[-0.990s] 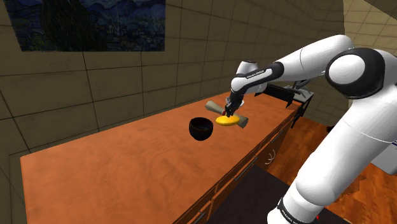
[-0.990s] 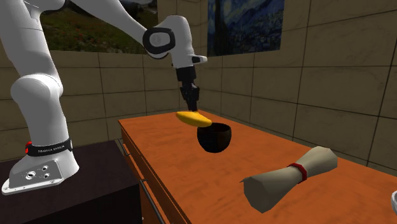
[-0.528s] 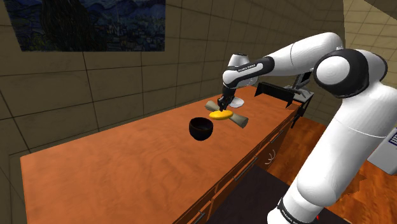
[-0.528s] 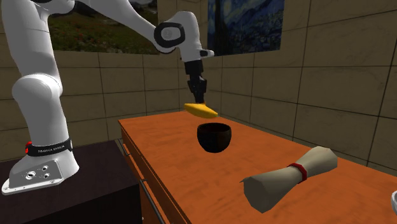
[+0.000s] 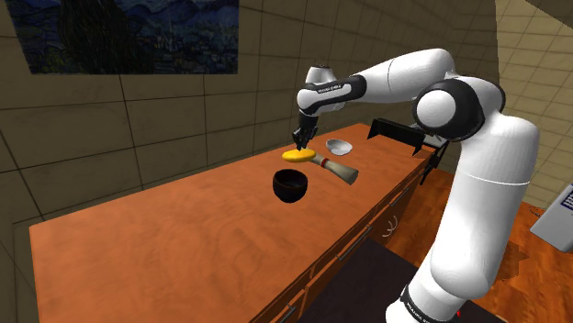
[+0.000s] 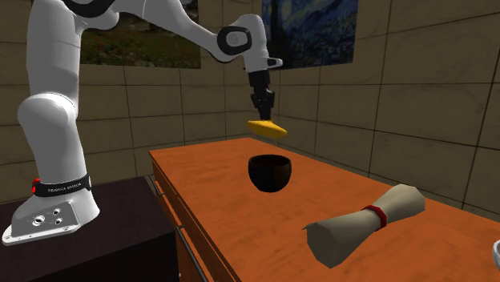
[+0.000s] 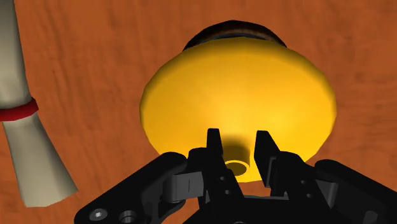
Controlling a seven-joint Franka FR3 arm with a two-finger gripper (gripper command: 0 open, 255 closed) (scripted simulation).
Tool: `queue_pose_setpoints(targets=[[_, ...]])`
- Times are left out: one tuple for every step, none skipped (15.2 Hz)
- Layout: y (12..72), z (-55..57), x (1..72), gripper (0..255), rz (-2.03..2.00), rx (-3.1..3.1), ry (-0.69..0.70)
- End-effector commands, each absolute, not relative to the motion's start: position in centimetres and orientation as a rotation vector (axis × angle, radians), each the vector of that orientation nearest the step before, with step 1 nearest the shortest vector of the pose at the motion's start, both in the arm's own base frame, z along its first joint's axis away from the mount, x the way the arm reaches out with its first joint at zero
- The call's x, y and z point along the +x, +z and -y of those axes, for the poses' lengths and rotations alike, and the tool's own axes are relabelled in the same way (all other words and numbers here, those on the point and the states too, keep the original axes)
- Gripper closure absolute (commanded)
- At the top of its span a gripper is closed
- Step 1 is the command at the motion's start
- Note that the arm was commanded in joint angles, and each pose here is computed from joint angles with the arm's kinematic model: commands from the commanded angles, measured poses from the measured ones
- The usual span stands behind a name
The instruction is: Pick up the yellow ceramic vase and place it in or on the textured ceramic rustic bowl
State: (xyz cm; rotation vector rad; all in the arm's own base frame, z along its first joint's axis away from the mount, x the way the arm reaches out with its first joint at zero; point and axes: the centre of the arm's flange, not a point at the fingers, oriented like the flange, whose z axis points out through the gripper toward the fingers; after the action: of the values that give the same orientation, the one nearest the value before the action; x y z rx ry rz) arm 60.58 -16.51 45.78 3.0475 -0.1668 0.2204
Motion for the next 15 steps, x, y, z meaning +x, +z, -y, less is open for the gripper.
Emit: queue_pose_setpoints(targets=[[45.2, 16.1, 61.4, 255, 0.167, 3.047, 0.221], [44.7, 16.1, 61.4, 255, 0.167, 3.047, 0.221], [44.2, 16.1, 61.4, 255, 0.167, 3.047, 0.221], [43.6, 16.1, 61.4, 255, 0.167, 3.047, 0.221], [43.1, 16.1, 61.4, 255, 0.167, 3.047, 0.221], [42.6, 16.1, 61.4, 255, 0.167, 3.047, 0.221], [42.1, 16.1, 61.4, 255, 0.167, 3.047, 0.221], [41.5, 16.1, 61.4, 255, 0.167, 3.047, 0.221], [41.0, 16.1, 61.4, 255, 0.167, 3.047, 0.221], [40.5, 16.1, 61.4, 255, 0.167, 3.047, 0.221], [39.9, 16.1, 61.4, 255, 0.167, 3.047, 0.221], [39.4, 16.1, 61.4, 255, 0.167, 3.047, 0.221], [38.9, 16.1, 61.4, 255, 0.167, 3.047, 0.221], [38.4, 16.1, 61.4, 255, 0.167, 3.047, 0.221], [37.8, 16.1, 61.4, 255, 0.167, 3.047, 0.221]])
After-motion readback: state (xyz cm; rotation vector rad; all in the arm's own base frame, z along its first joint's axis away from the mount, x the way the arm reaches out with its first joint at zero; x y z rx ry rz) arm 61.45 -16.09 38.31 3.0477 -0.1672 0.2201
